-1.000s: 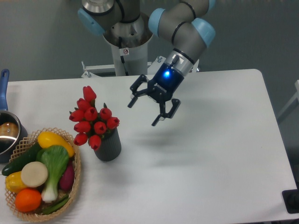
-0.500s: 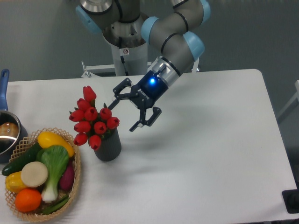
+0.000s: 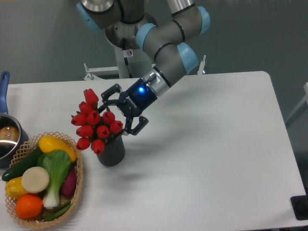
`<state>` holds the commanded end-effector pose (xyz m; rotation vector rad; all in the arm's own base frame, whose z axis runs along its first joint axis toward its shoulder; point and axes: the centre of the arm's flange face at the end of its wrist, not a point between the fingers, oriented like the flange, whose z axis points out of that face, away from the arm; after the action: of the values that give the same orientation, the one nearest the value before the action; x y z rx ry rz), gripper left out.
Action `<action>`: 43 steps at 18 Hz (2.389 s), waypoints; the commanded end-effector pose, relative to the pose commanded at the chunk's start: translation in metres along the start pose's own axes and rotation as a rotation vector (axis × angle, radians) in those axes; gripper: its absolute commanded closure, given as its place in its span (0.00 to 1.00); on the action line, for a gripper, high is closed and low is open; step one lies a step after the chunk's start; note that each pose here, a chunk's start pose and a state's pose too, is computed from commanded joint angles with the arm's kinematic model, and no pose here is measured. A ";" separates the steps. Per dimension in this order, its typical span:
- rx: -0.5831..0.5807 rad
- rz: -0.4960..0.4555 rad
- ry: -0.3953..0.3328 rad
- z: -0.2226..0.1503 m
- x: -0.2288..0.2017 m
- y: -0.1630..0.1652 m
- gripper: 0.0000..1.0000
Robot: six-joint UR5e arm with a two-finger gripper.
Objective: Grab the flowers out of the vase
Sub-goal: 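Close the gripper around the tulip stems at the vase mouth, then lift the gripped tulips straight up out of the grey vase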
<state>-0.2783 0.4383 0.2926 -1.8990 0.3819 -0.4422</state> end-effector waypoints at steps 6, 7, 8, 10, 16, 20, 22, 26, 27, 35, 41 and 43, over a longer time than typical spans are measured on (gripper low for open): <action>0.002 0.021 -0.009 -0.003 -0.007 -0.009 1.00; 0.003 0.025 -0.013 -0.005 -0.008 -0.013 1.00; 0.005 0.016 -0.017 -0.007 -0.008 -0.015 1.00; 0.005 -0.011 -0.022 -0.009 -0.007 -0.022 1.00; 0.023 -0.028 -0.043 -0.021 -0.014 -0.054 1.00; 0.033 -0.044 -0.062 -0.030 -0.020 -0.077 1.00; 0.052 -0.041 -0.059 -0.033 -0.022 -0.083 1.00; 0.078 -0.045 -0.065 -0.041 -0.023 -0.099 1.00; 0.080 -0.062 -0.069 -0.044 -0.024 -0.103 1.00; 0.129 -0.106 -0.074 -0.059 -0.022 -0.128 1.00; 0.193 -0.154 -0.103 -0.096 -0.038 -0.156 1.00; 0.224 -0.153 -0.121 -0.116 -0.044 -0.166 1.00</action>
<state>-0.3631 0.4229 0.4808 -1.7321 0.1020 -0.4495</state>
